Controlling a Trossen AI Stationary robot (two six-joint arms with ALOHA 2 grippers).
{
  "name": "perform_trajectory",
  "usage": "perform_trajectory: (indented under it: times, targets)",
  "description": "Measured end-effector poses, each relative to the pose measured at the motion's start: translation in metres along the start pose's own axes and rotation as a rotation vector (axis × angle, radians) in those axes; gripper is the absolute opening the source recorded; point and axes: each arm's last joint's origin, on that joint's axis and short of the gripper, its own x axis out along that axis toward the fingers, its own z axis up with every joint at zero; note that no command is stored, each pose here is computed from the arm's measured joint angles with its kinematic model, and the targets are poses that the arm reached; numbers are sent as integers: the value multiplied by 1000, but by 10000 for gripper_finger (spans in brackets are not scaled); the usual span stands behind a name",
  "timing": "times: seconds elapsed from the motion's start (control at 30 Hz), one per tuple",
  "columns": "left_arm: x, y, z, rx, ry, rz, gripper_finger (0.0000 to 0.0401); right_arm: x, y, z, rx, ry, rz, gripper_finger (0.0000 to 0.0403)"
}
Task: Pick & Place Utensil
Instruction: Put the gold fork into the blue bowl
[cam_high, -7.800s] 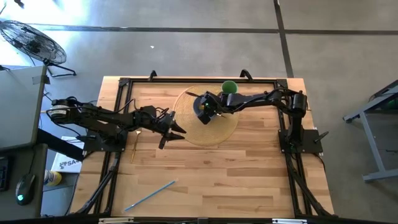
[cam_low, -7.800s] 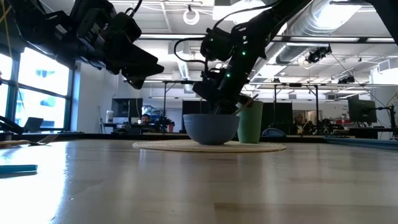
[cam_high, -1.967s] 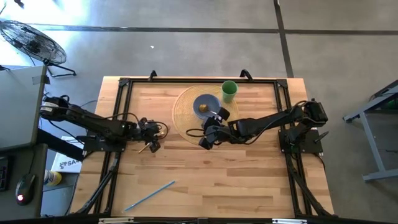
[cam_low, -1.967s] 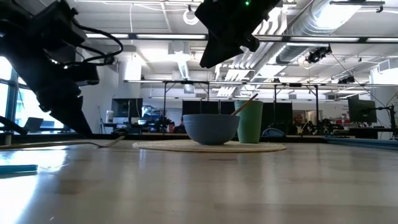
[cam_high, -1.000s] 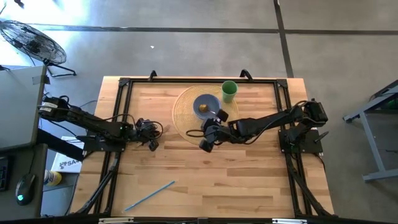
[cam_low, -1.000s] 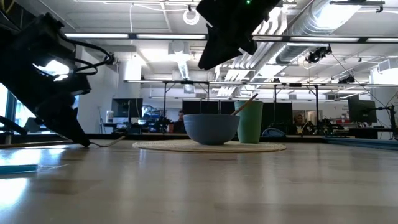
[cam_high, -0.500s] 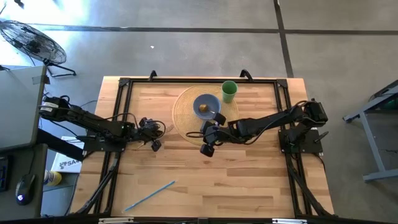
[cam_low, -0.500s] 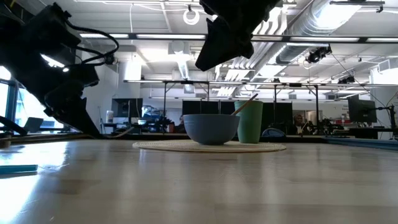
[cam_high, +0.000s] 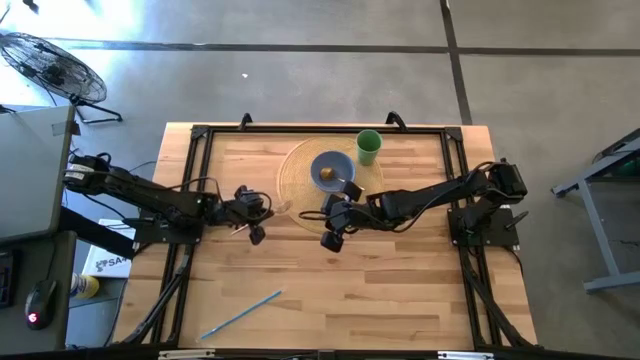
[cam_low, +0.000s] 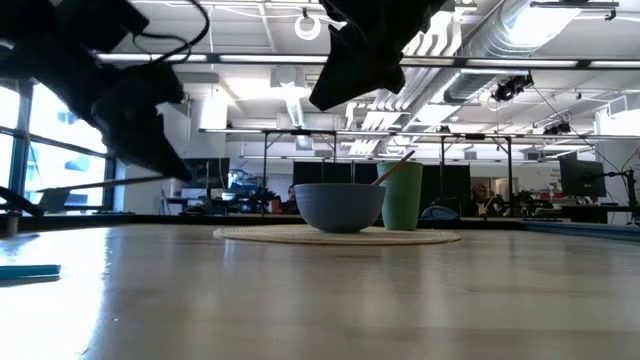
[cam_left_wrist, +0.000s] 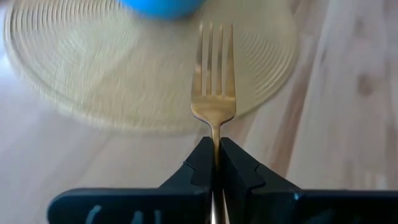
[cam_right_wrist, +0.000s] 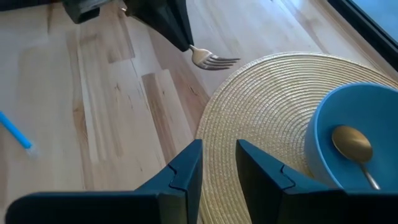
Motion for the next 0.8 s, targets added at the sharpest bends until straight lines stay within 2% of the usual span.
perform_trajectory:
  times: [0.23, 0.37, 0.5, 0.7, 0.8]
  targets:
    - [-4, -14, 33, 92, -80, -12, 6, 0, 0, 1, 3, -6, 2, 91]
    - [4, -21, 59, 140, -58, 28, 6, 0, 0, 1, 3, -6, 2, 91]
    - [21, -9, 87, 161, 54, 65, 5, 0, 0, 1, 5, -13, 5, 91]
    - [46, 15, 130, 202, 135, -49, 6, 0, 1, 2, 8, -18, 10, 91]
    - [59, 26, 149, 189, 161, -60, 6, 0, 1, 2, 9, -20, 11, 91]
